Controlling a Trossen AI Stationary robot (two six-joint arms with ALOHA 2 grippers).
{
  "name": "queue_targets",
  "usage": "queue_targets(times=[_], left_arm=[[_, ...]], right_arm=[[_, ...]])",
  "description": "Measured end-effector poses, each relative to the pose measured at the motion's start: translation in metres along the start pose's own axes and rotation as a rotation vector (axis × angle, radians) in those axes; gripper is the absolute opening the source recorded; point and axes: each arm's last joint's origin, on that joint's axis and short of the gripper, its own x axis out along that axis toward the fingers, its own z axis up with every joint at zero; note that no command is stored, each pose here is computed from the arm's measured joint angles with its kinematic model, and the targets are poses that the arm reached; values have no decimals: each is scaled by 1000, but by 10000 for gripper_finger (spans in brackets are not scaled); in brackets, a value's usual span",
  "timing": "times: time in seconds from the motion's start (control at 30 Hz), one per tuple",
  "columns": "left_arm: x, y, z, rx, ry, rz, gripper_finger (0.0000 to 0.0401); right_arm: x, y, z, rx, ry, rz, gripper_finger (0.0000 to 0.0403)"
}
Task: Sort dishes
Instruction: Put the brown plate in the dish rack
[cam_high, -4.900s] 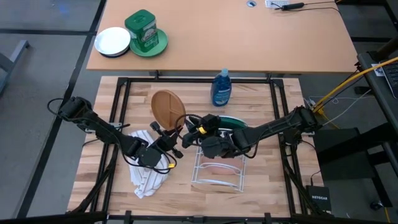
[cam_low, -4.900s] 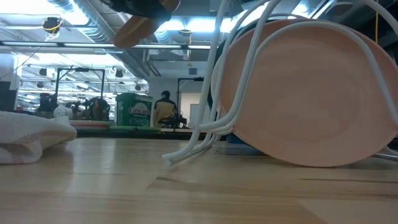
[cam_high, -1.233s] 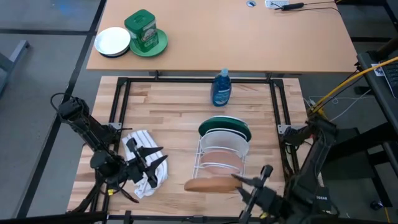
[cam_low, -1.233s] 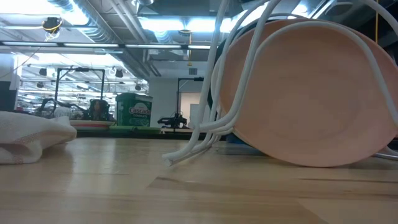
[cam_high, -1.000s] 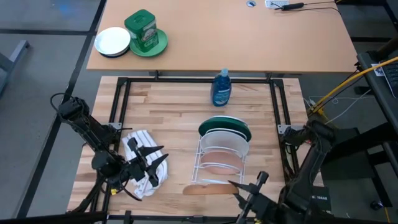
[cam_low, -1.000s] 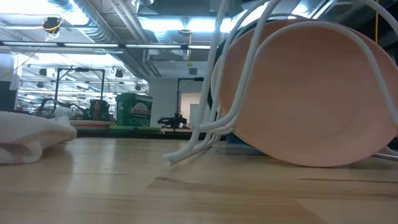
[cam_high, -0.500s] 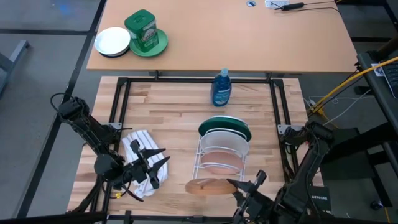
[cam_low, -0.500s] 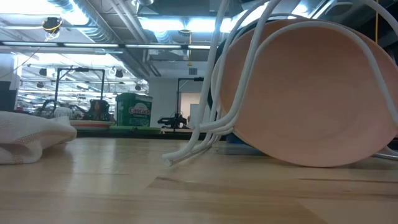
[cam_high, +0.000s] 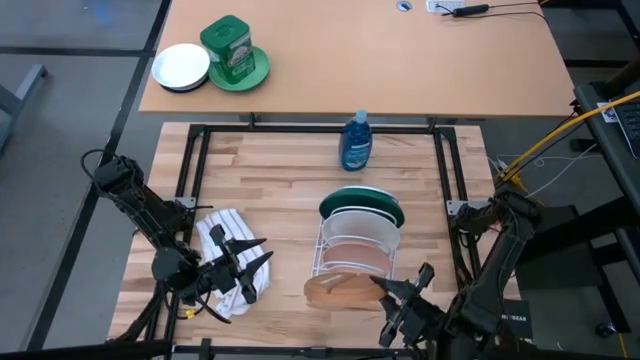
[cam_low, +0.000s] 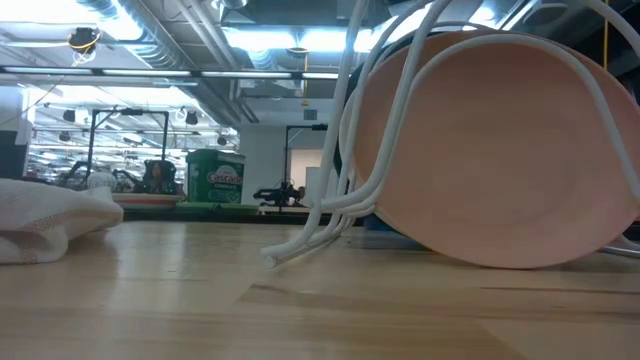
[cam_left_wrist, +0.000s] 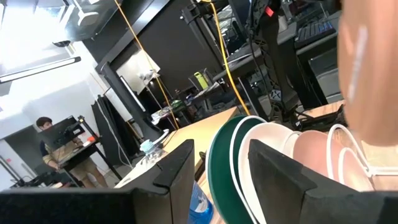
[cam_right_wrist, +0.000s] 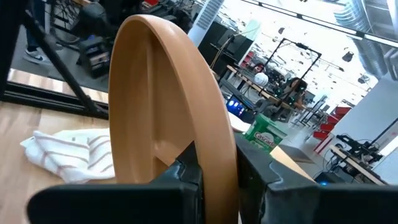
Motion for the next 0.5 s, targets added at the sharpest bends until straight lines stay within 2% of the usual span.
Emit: queue_targets(times=[0.2,0.37,0.43,0.5], left_arm=[[0,2,1,-22,0,3,141],[13,15,3,-118,-22,18,126],[25,17,1,-121,-68,-34,114],[40,18,-6,-131,-112,-163,101]], right_arm=[[3,-25,12,53,4,-10,56],[24,-74,29,210,39,-13,56],[42,-95,33,313,89,57,56],[63,-113,34,376,137,123,56]])
